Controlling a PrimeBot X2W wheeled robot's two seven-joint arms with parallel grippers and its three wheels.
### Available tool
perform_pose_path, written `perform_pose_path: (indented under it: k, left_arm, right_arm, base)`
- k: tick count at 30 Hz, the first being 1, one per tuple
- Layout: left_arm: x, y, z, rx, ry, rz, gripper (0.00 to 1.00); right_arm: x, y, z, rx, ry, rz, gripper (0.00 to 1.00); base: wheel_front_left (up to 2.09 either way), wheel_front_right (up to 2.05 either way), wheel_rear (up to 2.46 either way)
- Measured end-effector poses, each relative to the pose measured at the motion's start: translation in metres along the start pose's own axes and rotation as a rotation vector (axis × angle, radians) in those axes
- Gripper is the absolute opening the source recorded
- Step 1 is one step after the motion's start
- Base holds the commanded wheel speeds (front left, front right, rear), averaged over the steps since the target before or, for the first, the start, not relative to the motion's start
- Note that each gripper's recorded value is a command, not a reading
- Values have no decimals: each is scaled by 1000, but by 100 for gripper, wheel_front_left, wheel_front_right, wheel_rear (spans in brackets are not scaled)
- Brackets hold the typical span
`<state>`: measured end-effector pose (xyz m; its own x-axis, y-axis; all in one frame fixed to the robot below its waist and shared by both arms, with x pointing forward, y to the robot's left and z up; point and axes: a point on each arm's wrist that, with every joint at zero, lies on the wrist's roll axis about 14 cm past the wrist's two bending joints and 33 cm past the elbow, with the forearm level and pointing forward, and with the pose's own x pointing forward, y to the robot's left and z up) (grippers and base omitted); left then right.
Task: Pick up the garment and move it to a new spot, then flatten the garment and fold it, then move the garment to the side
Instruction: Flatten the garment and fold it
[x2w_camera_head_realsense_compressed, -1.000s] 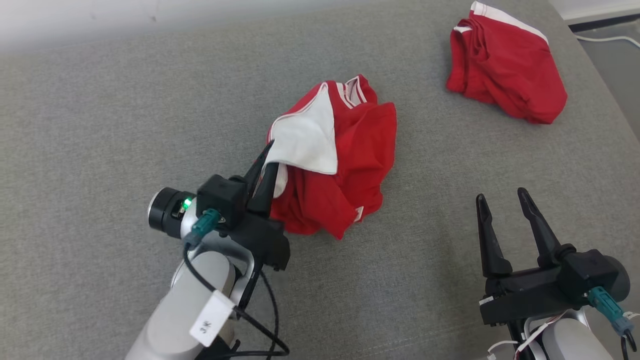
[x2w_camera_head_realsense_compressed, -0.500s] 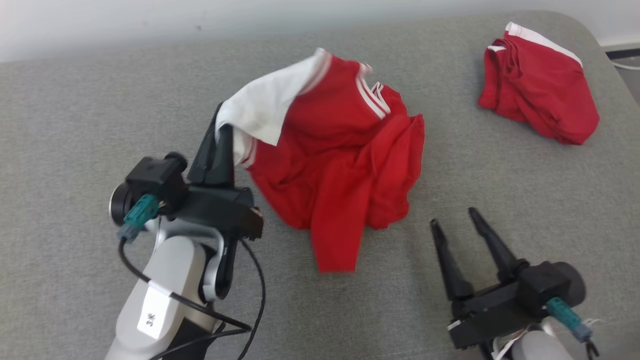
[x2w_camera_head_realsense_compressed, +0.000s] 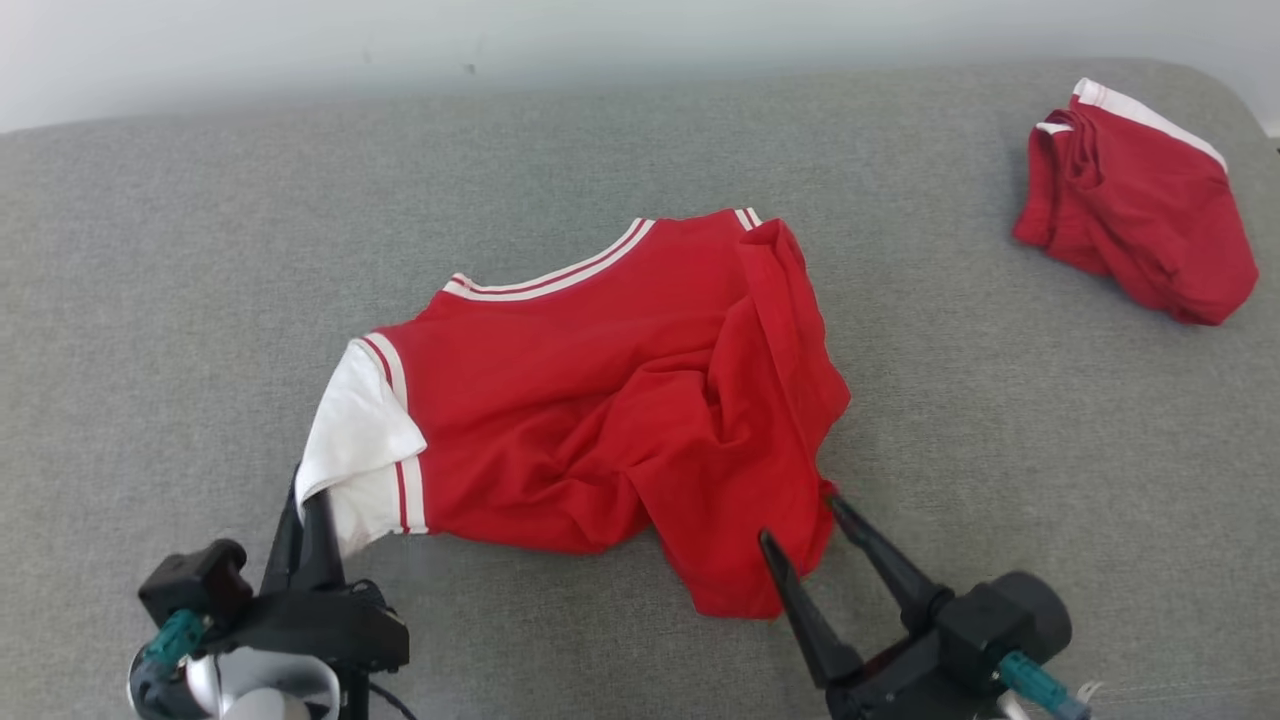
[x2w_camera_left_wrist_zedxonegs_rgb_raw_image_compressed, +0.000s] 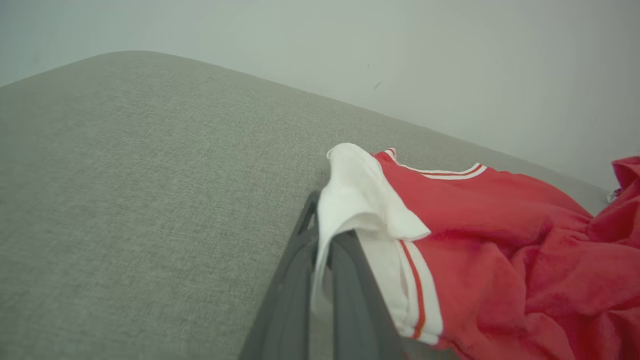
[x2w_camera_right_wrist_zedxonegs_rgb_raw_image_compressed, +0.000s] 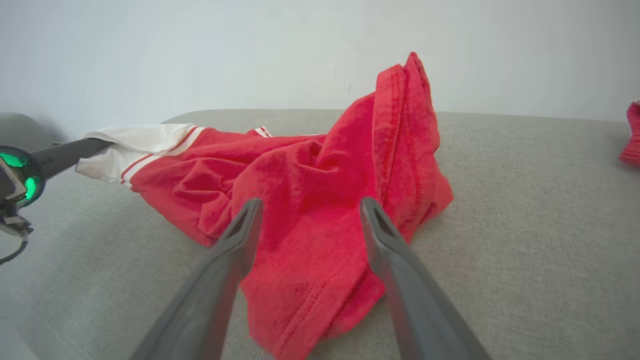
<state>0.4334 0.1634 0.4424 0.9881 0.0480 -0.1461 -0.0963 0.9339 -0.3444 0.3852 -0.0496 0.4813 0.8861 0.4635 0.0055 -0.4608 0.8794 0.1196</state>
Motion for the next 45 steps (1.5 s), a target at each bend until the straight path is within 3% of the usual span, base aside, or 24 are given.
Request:
perform_pose_path:
  k: [7,15,24,41,43,45]
  left_arm:
    - [-7,25,-3,-46,1,79,0]
    - [3,5,24,-58,-85,20,0]
    - [13,-23,50,-52,-170,-69,0]
    - [9,-14,57,-51,-190,-48,0]
    - [8,-12,56,-49,-189,-43,0]
    - [8,-11,56,-50,-188,-39,0]
  right_arm:
    - [-7,18,-28,15,84,68,100]
    - [-29,23,-58,26,196,88,100]
    - [-37,16,-66,23,229,68,100]
    - [-19,29,-84,29,290,136,100]
    - [-18,31,-87,26,301,149,98]
    - [-18,34,-93,27,319,160,85]
  base:
    - [0,0,0]
    - [0,0,0]
    - [0,0,0]
    - [0,0,0]
    - [0,0,0]
    - [0,0,0]
